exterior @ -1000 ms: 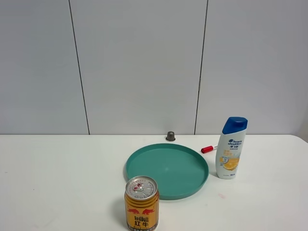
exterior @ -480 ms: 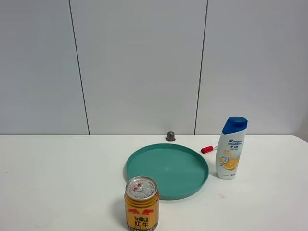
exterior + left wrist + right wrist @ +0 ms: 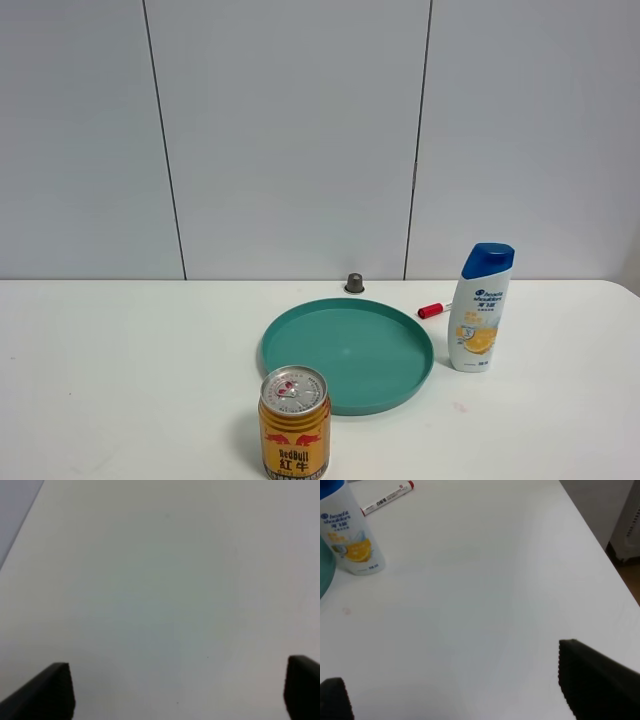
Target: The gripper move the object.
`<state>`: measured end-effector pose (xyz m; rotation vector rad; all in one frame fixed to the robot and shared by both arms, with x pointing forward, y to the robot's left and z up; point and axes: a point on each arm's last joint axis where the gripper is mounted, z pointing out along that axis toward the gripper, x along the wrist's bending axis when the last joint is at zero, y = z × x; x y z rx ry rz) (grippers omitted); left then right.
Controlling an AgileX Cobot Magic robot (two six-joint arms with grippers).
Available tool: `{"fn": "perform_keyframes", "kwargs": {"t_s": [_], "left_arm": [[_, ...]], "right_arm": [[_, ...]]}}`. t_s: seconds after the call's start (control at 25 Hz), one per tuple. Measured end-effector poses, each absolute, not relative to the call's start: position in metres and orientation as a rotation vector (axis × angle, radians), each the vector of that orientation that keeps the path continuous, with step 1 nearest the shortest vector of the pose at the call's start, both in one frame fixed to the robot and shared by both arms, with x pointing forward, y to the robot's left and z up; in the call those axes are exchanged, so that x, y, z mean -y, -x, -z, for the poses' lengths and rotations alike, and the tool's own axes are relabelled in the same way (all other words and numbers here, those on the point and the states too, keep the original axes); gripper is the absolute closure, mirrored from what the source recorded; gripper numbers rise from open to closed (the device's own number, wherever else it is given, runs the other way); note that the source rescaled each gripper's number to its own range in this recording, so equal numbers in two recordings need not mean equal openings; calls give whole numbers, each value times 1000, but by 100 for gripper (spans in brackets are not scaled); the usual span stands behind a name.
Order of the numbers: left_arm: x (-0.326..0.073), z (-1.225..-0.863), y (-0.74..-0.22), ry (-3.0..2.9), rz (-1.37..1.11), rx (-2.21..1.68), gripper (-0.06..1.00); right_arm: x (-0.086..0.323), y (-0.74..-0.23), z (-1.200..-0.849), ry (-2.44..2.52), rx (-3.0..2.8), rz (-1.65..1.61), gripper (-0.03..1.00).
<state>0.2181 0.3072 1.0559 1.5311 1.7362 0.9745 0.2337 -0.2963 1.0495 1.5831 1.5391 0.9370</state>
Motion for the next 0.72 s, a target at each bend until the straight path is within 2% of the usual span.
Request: {"fn": "perform_keyframes", "kwargs": {"t_s": [0.72], "left_arm": [[-307, -1055, -232, -1438, -1031, -1660, 20]], "right_arm": [[296, -234, -1049, -1583, -1539, -937, -3]]}}
